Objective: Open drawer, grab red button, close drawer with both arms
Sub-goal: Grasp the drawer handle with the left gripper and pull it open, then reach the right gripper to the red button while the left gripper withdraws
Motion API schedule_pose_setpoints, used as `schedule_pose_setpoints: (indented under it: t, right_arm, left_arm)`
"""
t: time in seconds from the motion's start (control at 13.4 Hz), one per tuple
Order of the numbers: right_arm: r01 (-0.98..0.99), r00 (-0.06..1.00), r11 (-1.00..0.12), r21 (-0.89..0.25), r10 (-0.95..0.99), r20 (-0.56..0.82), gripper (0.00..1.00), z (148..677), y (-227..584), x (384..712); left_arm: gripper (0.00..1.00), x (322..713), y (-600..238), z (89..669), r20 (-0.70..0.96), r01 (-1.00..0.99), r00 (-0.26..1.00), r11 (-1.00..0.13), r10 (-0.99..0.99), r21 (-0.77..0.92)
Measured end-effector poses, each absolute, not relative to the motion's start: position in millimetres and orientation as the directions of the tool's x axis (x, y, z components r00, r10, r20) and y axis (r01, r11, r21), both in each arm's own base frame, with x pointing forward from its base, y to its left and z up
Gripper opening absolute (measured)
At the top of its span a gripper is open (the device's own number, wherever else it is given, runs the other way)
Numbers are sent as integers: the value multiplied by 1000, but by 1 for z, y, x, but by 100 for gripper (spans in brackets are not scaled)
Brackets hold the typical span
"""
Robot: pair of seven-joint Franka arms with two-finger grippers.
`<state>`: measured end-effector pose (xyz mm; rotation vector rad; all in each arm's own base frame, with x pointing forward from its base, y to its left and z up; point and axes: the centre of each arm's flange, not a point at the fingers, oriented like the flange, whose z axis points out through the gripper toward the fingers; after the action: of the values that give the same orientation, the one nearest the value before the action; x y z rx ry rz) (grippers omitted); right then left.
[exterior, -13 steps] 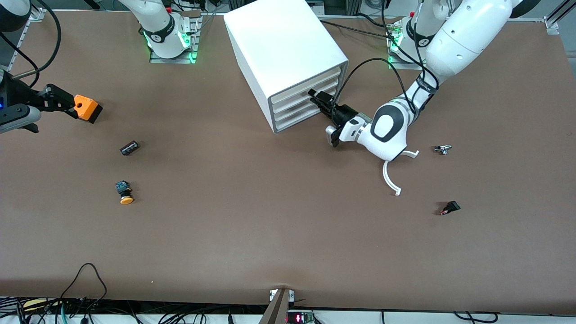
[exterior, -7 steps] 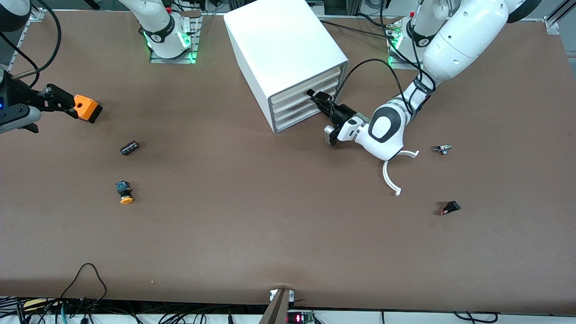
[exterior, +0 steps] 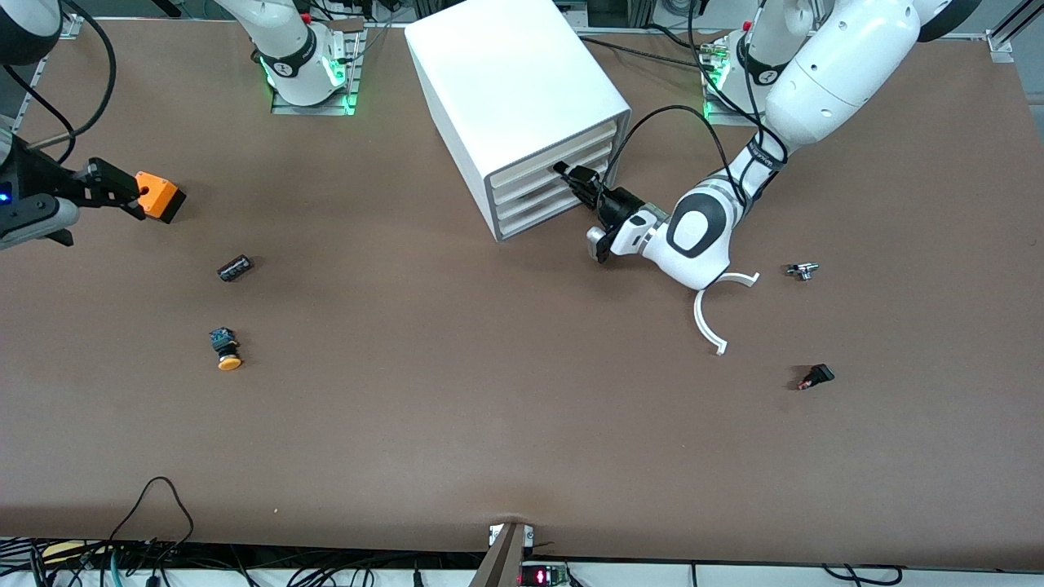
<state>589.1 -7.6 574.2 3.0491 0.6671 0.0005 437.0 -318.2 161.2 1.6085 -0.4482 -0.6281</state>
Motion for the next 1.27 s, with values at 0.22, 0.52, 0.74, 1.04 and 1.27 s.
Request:
schedule_pose_setpoints:
  t: [0.22,0.52,0.74,1.04,1.27]
  right_arm:
    - [415,910,-910,-5,415,-5,100,554,-5,601]
    - [416,909,-909,-15,416,0,100,554,-2,601]
    - [446,894,-895,-24,447,-18,100,544,18,603]
    - [481,872,-875,-53,484,-80,100,499,33,617]
    - [487,867,-871,-66,491,-82,99,494,43,618]
  left_arm:
    - [17,438,-317,161,-136,68,776,-133,-616,989]
    - [18,450,-305,159,-143,81,814,-134,-563,988]
    - [18,462,-293,158,-146,87,849,-138,-507,987]
    - [19,486,-277,160,-136,83,902,-144,-409,986]
    - [18,498,-264,160,-129,77,921,-154,-369,985]
